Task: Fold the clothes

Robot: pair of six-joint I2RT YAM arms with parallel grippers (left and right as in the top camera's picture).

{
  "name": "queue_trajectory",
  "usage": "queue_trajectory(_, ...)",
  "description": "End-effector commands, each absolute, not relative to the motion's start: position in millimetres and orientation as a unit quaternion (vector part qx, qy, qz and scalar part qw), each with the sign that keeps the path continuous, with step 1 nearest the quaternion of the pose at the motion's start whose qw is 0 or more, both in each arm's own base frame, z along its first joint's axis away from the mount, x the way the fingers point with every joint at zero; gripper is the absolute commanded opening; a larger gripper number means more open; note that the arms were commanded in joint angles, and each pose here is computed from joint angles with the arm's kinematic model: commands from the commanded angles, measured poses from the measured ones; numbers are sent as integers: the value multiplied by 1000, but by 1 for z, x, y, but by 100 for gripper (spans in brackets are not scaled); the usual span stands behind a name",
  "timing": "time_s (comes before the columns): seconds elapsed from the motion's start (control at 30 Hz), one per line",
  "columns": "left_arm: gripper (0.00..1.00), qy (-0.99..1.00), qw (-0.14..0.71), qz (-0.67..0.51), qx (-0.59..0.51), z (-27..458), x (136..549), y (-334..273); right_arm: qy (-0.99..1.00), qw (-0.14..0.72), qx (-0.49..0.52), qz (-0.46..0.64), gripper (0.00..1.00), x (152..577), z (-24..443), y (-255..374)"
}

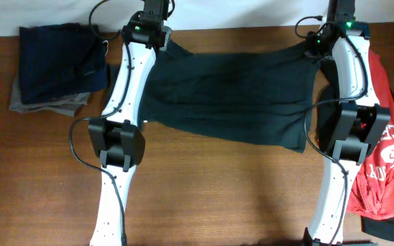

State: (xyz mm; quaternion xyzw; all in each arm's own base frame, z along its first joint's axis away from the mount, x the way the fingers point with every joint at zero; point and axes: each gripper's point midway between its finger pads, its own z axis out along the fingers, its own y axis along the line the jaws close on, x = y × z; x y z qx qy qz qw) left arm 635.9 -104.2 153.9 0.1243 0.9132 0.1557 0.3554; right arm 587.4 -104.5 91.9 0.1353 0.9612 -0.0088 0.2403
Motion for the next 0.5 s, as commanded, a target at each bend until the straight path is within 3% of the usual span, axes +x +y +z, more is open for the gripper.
queue_trajectory(0.0, 1, 893, 404, 179, 89, 219, 632, -87, 958, 245, 145, -45, 5, 586, 101, -120)
queue_trajectory(0.47, 1, 882, 420, 207, 58, 272, 608, -69, 966, 206, 147, -53, 5, 568, 92, -120)
